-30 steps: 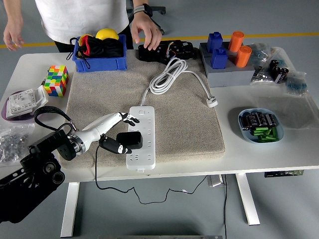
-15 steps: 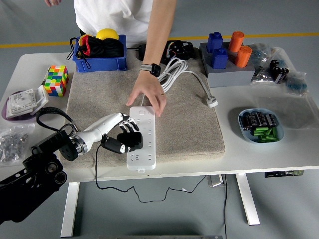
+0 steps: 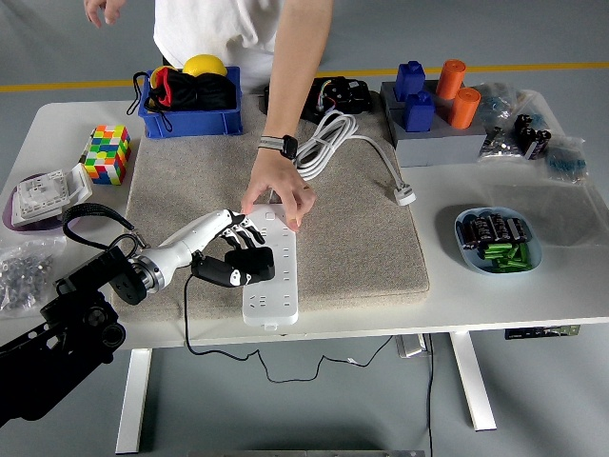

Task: Pull the plug out,throw it away,press the button

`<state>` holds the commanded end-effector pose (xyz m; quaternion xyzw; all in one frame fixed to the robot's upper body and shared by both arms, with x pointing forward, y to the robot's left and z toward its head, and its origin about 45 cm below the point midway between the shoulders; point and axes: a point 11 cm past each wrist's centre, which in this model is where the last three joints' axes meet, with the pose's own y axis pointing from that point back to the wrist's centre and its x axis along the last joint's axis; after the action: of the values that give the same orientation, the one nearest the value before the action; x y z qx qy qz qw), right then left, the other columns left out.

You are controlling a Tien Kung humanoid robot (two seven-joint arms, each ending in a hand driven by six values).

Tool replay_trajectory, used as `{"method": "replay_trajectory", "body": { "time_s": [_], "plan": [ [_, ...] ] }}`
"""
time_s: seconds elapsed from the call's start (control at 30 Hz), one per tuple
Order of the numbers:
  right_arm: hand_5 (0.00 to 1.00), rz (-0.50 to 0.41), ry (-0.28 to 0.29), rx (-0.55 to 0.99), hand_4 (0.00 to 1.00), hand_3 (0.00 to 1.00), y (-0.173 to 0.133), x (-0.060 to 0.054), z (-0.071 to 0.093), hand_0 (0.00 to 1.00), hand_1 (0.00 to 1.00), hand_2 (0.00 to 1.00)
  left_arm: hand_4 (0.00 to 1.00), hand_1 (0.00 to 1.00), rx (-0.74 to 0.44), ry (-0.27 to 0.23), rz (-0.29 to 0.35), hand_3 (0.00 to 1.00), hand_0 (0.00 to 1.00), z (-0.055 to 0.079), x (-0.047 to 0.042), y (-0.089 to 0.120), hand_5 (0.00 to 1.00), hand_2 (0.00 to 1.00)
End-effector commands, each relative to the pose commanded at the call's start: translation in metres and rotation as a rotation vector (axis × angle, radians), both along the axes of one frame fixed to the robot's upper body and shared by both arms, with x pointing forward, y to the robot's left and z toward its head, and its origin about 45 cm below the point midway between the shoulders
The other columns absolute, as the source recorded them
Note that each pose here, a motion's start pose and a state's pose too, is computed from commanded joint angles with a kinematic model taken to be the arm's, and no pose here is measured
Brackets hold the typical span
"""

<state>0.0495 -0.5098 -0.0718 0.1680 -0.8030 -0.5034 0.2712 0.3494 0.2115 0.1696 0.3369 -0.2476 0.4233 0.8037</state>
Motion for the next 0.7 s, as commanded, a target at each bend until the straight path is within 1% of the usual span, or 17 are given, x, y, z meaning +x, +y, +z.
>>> {"method": "replay_trajectory", "body": {
  "time_s": [0.03,0.07,0.2,0.3,0.37,0.4,0.5,0.63,0.7],
  "plan": [
    [0.479,0.0,0.0,0.0,0.658,0.611,0.0,0.0,0.0,0.745,0.68,0.641,0.713,0.387,-0.003,-0.003,0.0,0.552,0.567,0.001,0.0005,0.0,0.002,0.378],
    [0.479,0.0,0.0,0.0,0.658,0.611,0.0,0.0,0.0,0.745,0.68,0.641,0.737,0.378,-0.006,-0.005,0.0,0.548,0.561,0.003,0.0008,0.0,0.002,0.373],
    [0.479,0.0,0.001,-0.001,0.658,0.611,0.0,0.0,0.0,0.745,0.68,0.641,0.737,0.378,-0.021,-0.017,0.0,0.548,0.561,0.009,0.0024,0.001,0.002,0.373],
    [0.479,0.001,0.0,-0.001,0.658,0.611,0.0,0.0,0.0,0.745,0.68,0.641,0.72,0.379,-0.026,-0.033,0.023,0.548,0.565,0.013,0.0085,0.007,0.002,0.372],
    [0.479,0.001,0.001,-0.001,0.658,0.611,0.0,0.0,0.0,0.745,0.68,0.641,0.72,0.379,-0.017,-0.046,0.047,0.548,0.565,0.015,0.0148,0.013,0.002,0.372],
    [0.479,0.002,0.002,-0.001,0.658,0.611,0.0,-0.001,0.0,0.745,0.68,0.641,0.72,0.379,-0.009,-0.055,0.073,0.548,0.565,0.016,0.0212,0.02,0.002,0.372],
    [0.479,0.003,0.002,-0.002,0.658,0.611,0.0,0.0,0.0,0.744,0.68,0.641,0.708,0.382,0.008,-0.077,0.111,0.545,0.568,0.017,0.0316,0.03,0.002,0.367],
    [0.479,0.006,0.001,-0.003,0.658,0.611,0.0,0.002,0.001,0.744,0.68,0.641,0.708,0.382,0.017,-0.114,0.191,0.545,0.568,0.02,0.0494,0.05,0.002,0.367],
    [0.479,0.008,0.002,-0.004,0.658,0.611,-0.001,0.003,0.001,0.745,0.68,0.641,0.713,0.38,0.032,-0.125,0.221,0.548,0.572,0.019,0.0557,0.058,0.002,0.365]
  ]
}}
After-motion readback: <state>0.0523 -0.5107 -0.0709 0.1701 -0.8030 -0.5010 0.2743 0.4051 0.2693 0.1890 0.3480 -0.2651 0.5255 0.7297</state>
